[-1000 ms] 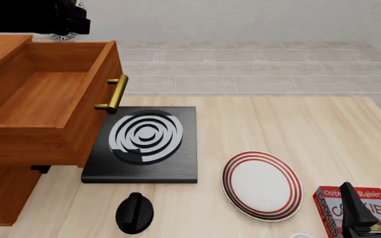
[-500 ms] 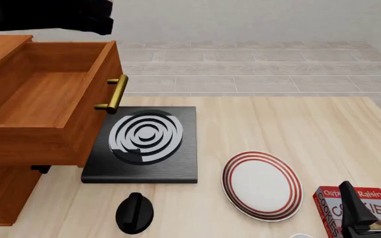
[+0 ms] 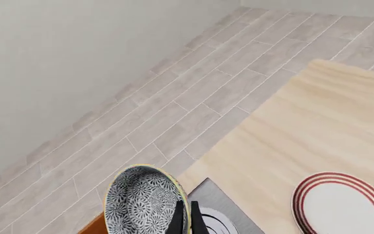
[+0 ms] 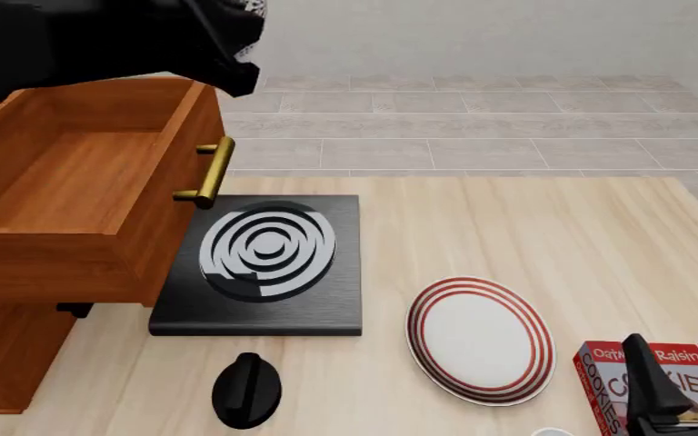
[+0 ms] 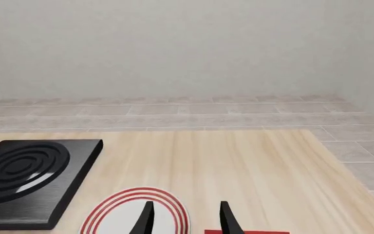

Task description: Pick the akita bowl in the top layer of the wooden cabinet and place it on the plate.

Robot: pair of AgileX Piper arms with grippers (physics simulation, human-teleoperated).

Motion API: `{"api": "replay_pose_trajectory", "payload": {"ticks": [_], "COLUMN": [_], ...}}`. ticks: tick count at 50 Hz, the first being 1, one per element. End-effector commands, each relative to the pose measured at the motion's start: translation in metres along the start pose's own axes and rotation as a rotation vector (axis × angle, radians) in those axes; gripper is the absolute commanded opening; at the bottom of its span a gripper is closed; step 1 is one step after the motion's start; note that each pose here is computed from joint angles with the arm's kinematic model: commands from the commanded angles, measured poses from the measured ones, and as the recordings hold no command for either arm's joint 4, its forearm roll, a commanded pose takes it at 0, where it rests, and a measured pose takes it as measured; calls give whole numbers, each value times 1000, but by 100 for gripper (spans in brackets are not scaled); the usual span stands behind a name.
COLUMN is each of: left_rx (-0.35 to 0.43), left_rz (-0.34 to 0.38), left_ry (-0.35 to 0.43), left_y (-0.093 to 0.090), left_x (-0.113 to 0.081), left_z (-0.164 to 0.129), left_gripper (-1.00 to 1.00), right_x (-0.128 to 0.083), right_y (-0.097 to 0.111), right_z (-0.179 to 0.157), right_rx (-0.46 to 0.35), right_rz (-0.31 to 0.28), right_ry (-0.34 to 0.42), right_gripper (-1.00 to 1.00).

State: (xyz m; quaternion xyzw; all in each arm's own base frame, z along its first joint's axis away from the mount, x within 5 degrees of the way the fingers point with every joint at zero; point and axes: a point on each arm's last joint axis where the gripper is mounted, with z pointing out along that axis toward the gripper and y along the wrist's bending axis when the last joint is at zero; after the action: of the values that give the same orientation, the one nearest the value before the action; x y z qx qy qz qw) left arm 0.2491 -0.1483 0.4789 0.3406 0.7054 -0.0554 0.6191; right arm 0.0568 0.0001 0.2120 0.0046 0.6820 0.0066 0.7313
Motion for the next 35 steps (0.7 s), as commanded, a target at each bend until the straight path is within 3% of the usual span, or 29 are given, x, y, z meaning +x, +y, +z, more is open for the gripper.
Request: {"api": "replay_pose_trajectory", "payload": {"ticks": [1, 35], "left_rx": [49, 181], "left_rz": [62, 197], "left_ry": [-38, -51], "left_y": [-20, -69], "left_x": [0, 10], "left_z": [2, 30], "left_gripper": [-100, -100], "right_x": [0, 0], "right_y": [0, 0], "right_z": [0, 0], "right_rx": [0, 0], "right_rz": [1, 3], "right_ry": [-1, -4], "right_gripper": [100, 100]}}
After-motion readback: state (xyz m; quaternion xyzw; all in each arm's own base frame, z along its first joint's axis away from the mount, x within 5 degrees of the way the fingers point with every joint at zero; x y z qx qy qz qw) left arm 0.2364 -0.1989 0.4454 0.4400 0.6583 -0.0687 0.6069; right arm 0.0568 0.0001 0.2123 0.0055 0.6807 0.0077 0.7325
